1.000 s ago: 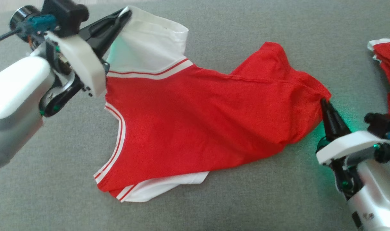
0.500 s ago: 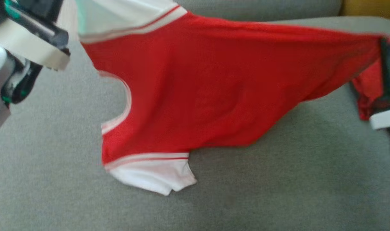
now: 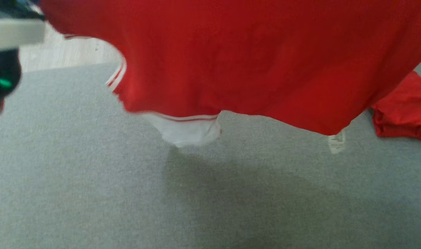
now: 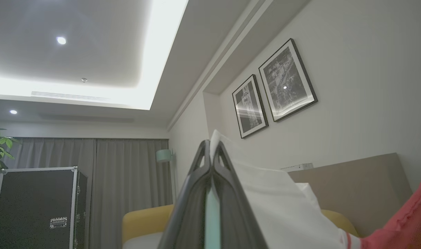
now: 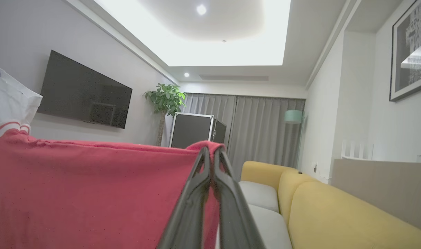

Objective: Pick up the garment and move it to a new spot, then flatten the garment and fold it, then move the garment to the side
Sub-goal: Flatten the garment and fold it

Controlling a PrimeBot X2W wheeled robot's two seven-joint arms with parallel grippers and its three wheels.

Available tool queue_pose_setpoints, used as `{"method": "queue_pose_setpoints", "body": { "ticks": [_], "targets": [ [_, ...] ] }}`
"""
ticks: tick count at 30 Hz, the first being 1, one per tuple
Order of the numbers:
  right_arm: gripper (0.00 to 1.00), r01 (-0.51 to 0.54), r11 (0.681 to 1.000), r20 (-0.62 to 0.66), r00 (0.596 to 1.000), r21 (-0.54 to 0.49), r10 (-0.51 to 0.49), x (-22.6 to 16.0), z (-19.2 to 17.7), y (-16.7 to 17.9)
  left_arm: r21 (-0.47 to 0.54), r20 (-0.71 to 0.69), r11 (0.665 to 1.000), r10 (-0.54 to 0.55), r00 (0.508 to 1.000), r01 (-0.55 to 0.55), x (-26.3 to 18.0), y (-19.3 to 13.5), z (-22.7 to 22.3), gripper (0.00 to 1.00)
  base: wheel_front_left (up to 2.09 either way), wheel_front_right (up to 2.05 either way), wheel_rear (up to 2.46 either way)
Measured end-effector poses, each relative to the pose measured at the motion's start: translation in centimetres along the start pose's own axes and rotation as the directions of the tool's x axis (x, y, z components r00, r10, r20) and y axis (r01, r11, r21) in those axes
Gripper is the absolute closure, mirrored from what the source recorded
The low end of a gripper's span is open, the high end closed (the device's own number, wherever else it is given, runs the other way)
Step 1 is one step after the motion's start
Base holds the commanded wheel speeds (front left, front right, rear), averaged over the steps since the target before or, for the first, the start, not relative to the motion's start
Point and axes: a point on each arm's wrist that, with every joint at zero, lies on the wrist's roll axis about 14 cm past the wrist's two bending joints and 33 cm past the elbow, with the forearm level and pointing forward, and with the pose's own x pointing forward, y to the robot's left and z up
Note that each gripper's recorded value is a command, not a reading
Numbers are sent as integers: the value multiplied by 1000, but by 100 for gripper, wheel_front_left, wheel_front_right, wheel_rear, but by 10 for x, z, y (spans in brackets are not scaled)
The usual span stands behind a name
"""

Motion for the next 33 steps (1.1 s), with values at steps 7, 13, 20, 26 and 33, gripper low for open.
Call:
{"method": "queue_pose_setpoints", "body": {
  "ticks": [7,13,20,26,33],
  "targets": [
    [100,-24,998,-49,999,-57,21,38,-11,-8,-3,-39,997,70,997,-71,31,27,-20,100,0,0,0],
    [100,-30,998,-190,982,-48,20,81,-87,-10,-74,-214,968,218,952,-238,39,65,-116,100,0,0,0],
    [100,-9,999,-169,986,-51,1,128,-132,-18,6,-184,961,275,944,-278,68,95,-139,100,0,0,0],
    [100,13,997,-78,997,-77,-19,155,-128,-30,41,-53,967,253,966,-251,85,106,-104,100,0,0,0],
    [100,-18,1000,-307,952,-11,14,113,-230,-10,-13,-294,958,271,917,-288,-12,98,-211,100,0,0,0]
  ]
}}
